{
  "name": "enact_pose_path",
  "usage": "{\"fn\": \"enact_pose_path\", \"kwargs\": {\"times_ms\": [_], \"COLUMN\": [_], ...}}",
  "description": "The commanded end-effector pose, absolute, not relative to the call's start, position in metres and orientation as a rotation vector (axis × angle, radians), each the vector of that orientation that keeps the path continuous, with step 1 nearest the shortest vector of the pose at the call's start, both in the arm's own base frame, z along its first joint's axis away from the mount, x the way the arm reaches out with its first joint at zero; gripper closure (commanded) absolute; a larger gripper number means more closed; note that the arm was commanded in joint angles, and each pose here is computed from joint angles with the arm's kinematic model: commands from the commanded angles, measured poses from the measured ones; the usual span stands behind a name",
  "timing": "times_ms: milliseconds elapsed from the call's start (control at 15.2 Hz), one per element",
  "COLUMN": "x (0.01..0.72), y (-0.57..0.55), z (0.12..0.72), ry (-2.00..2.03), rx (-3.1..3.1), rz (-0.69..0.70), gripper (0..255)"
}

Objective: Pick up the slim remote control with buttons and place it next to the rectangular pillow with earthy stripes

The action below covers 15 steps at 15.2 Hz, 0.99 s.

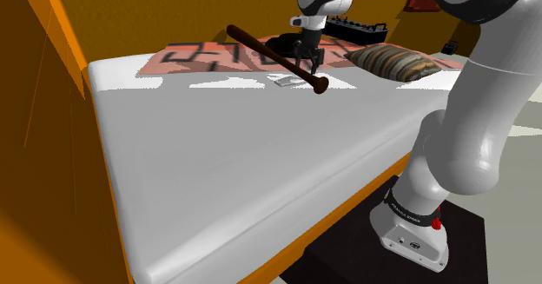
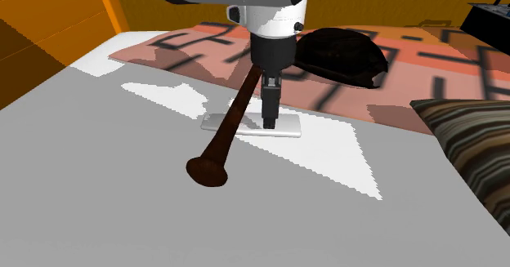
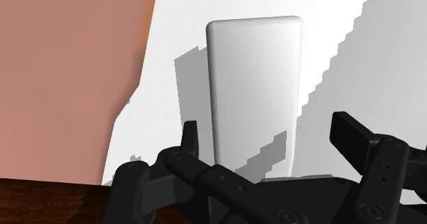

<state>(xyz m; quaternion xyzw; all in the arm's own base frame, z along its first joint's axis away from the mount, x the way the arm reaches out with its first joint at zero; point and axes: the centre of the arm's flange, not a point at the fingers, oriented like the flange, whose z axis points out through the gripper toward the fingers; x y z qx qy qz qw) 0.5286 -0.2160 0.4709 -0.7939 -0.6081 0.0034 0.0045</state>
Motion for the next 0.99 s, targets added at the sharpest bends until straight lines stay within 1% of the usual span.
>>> {"fn": "enact_pose_path", "kwargs": {"times_ms": [0, 264, 726, 792, 924], "x": [0.529, 0.528, 0.528, 0.529, 0.529], "y": [-0.216, -0.216, -0.216, -0.216, -0.216], "z": [0.46, 0.441, 0.441, 0.441, 0.44], "ry": [-1.914, -1.914, -1.914, -1.913, -1.913], "rx": [-2.48, -2.48, -2.48, -2.48, -2.48], "rz": [0.012, 0.012, 0.012, 0.012, 0.011], "gripper": [0, 0, 0, 255, 255]}}
